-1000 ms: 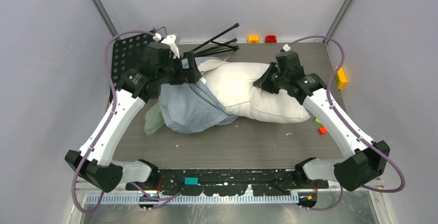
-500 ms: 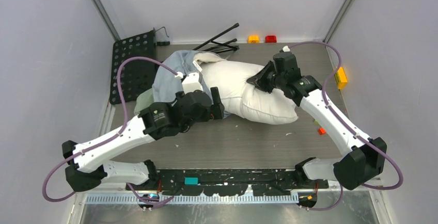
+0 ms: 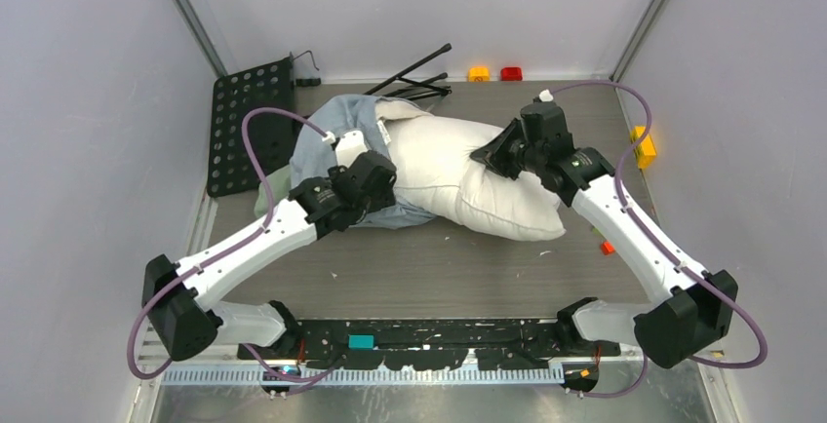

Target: Remove the pillowcase from the pillow

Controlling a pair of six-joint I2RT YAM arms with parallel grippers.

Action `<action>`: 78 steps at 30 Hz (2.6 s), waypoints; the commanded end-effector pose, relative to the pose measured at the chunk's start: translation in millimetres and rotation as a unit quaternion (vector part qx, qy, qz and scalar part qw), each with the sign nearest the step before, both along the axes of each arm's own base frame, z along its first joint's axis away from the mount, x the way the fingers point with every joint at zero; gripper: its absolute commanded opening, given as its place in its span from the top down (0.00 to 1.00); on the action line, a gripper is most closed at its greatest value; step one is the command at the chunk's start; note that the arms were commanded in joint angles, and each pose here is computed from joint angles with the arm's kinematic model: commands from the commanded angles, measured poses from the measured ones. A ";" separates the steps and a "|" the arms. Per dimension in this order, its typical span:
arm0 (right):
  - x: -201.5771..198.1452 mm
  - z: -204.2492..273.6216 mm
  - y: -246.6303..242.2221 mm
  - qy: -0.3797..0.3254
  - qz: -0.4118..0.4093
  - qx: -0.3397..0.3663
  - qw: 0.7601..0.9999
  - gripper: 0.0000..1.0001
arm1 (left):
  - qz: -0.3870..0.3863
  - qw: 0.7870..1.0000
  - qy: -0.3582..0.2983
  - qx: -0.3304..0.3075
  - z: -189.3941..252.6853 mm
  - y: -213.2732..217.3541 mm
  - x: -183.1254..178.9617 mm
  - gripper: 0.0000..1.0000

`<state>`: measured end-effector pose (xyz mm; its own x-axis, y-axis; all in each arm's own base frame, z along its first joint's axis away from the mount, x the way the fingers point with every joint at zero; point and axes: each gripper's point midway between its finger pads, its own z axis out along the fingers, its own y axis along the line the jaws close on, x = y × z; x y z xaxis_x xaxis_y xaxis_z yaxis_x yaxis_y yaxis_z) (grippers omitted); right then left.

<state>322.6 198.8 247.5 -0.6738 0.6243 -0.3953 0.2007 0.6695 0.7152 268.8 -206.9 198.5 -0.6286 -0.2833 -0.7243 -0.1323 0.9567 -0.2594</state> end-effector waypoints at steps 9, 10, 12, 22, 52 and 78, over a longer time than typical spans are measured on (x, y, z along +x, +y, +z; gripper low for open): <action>13.1 83.4 -100.0 -0.129 -0.134 -0.027 0.982 1.00 | 0.084 0.990 -0.019 0.110 14.9 132.8 6.2 0.75; 13.3 83.6 -111.2 -0.131 -0.147 -0.038 0.980 1.00 | 0.097 0.988 -0.027 0.119 21.8 144.5 5.6 0.77; 15.2 81.9 -129.9 -0.134 -0.168 -0.056 0.975 1.00 | 0.114 0.984 -0.043 0.133 34.4 161.9 4.1 0.82; 25.6 70.7 -76.6 -0.101 0.088 -0.078 0.988 0.34 | 0.028 0.988 -0.136 0.065 100.9 136.8 8.9 1.00; -60.7 -17.9 85.4 -0.159 0.344 -0.460 0.803 0.19 | -0.108 0.989 -0.097 0.005 134.7 78.1 12.0 0.93; -59.5 33.8 14.1 -0.251 0.101 -0.351 0.897 1.00 | -0.084 0.973 0.035 0.213 63.0 122.1 37.0 0.61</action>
<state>242.4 270.5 233.7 -0.4886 -0.2138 -0.8459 -0.4545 0.8900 0.0375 297.3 -127.8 254.2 -0.7165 0.2005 -0.6682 0.1761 0.9788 0.1048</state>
